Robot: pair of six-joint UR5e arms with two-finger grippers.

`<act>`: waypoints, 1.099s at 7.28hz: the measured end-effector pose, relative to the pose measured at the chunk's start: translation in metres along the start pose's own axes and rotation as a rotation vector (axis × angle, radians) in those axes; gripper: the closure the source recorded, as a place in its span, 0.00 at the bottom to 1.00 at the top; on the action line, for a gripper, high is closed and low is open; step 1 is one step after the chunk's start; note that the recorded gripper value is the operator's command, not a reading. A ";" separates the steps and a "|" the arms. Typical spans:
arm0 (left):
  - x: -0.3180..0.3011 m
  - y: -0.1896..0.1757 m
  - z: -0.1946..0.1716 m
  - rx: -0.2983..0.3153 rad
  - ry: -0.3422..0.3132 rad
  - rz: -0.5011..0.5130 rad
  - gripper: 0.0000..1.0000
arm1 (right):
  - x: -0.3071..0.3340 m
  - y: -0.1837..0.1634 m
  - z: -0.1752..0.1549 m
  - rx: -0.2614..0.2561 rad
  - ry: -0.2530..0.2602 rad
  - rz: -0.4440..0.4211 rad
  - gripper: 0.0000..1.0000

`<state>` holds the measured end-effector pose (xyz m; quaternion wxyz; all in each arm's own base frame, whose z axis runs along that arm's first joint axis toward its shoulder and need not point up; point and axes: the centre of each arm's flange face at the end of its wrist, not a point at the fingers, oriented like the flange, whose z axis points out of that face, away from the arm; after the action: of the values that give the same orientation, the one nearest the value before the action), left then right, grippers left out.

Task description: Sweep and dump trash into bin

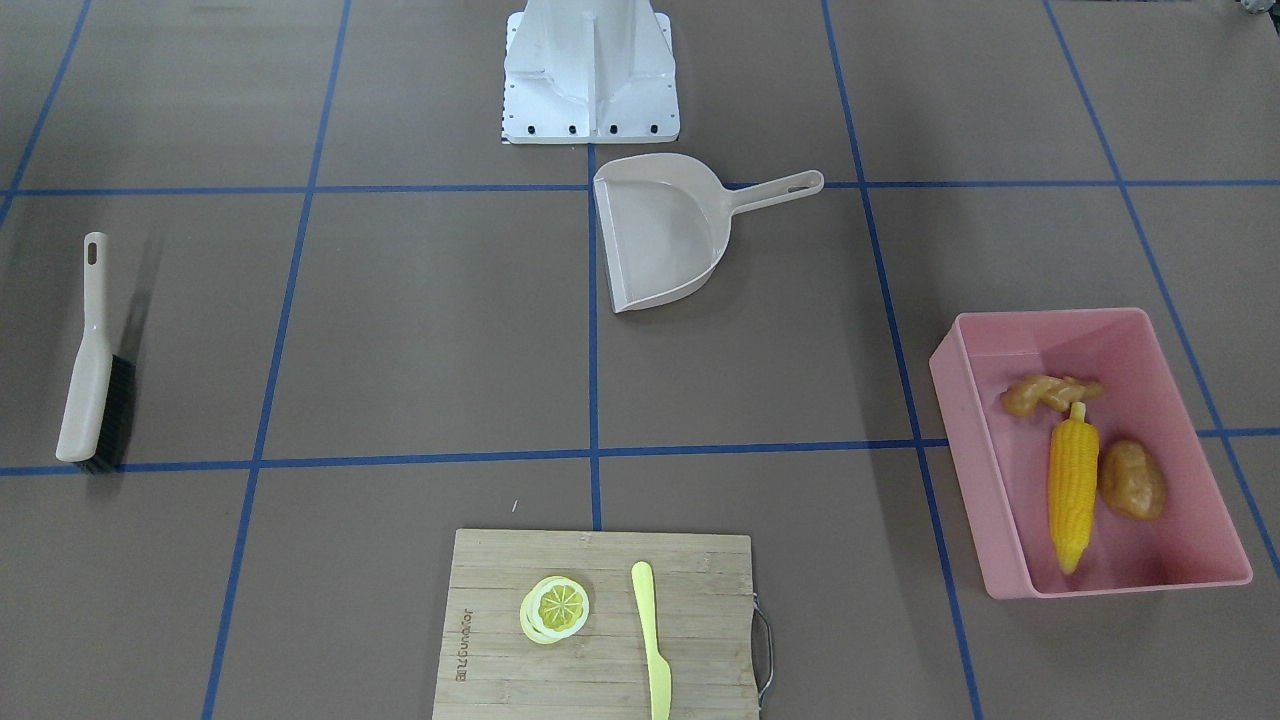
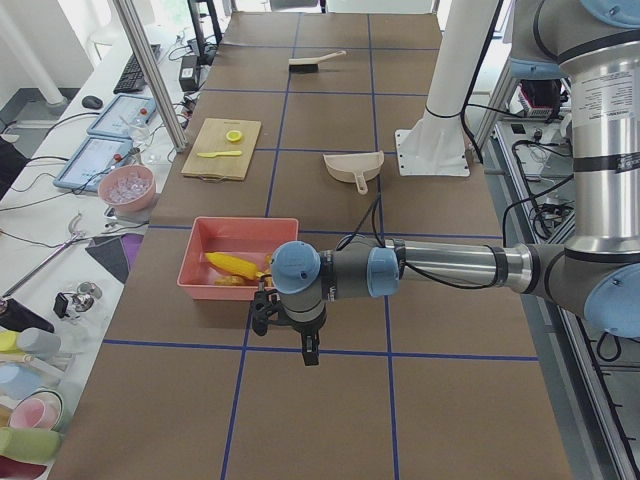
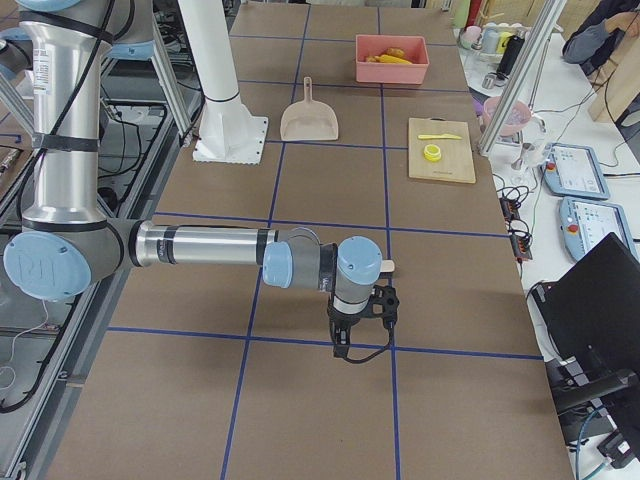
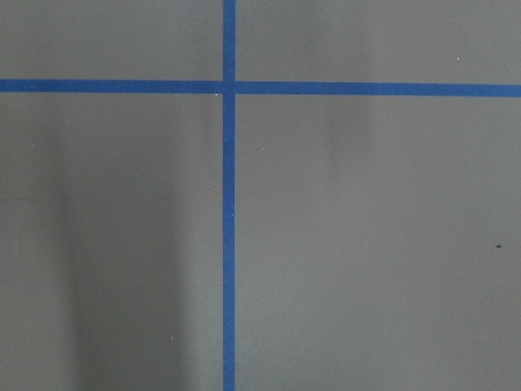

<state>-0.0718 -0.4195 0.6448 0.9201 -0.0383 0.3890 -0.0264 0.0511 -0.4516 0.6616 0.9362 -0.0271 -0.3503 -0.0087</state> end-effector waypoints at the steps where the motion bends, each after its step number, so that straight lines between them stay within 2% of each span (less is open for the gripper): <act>1: 0.000 0.000 0.000 0.000 0.000 0.001 0.01 | 0.000 0.000 0.000 0.001 0.000 -0.001 0.00; 8: 0.000 0.001 -0.001 0.002 0.002 0.001 0.01 | -0.002 -0.001 -0.002 0.005 0.000 -0.004 0.00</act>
<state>-0.0723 -0.4185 0.6443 0.9198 -0.0372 0.3898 -0.0263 0.0510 -0.4522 0.6584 0.9362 -0.0240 -0.3506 -0.0098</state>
